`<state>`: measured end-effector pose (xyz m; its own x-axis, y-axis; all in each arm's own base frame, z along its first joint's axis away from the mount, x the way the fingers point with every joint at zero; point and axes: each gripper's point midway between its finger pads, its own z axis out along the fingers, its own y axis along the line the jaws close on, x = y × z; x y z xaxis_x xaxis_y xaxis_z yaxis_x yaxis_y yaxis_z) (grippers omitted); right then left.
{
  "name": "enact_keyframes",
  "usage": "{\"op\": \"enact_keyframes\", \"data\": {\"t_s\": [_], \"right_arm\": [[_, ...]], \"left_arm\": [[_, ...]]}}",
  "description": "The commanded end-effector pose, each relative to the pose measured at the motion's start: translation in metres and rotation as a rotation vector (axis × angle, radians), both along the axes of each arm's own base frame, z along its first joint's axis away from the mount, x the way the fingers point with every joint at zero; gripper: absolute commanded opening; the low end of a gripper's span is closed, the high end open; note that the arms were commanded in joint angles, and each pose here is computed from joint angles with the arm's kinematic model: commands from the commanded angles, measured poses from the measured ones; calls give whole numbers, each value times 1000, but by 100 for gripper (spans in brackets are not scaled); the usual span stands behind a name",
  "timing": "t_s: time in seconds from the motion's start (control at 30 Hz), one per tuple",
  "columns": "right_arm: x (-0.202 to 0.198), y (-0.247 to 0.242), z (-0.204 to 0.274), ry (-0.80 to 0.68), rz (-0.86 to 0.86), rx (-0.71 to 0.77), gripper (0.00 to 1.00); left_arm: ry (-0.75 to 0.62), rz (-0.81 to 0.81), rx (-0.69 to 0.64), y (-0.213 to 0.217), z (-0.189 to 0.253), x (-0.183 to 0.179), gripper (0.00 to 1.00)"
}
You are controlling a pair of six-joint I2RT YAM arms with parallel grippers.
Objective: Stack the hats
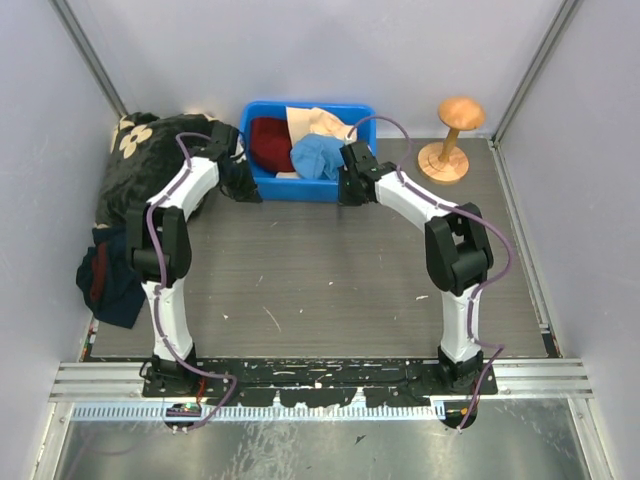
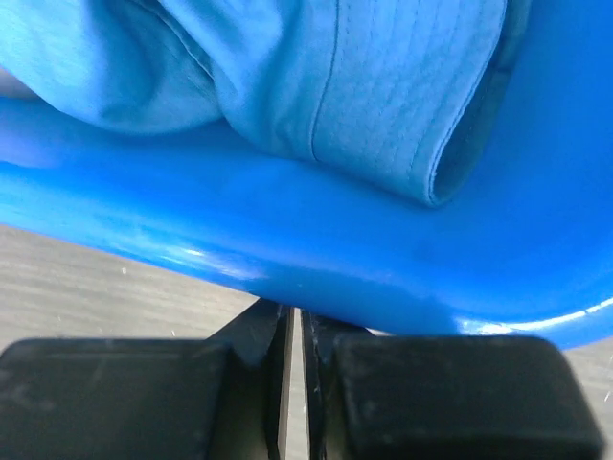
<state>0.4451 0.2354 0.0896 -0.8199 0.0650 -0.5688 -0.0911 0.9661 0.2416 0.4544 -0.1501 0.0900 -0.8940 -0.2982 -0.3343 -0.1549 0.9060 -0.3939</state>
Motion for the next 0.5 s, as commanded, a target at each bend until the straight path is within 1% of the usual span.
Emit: {"op": "enact_keyframes", "data": {"t_s": [0.0,0.1,0.23,0.37,0.47], "right_arm": [[45,1,44,-166,-38,-20,13],[58,4,43,-170,-34,-27,12],[83,-4,45,-201,-51,-69,12],[111,-14,58,-225,-90,-38,12],[118,-11,73,-246,-68,-24,11]], "left_arm": [[-103,11,14,2,14,46,15],[-101,17,36,9,10,67,15],[-114,38,7,12,17,89,14],[-135,45,8,15,21,99,15],[-143,48,-11,18,27,100,15]]}}
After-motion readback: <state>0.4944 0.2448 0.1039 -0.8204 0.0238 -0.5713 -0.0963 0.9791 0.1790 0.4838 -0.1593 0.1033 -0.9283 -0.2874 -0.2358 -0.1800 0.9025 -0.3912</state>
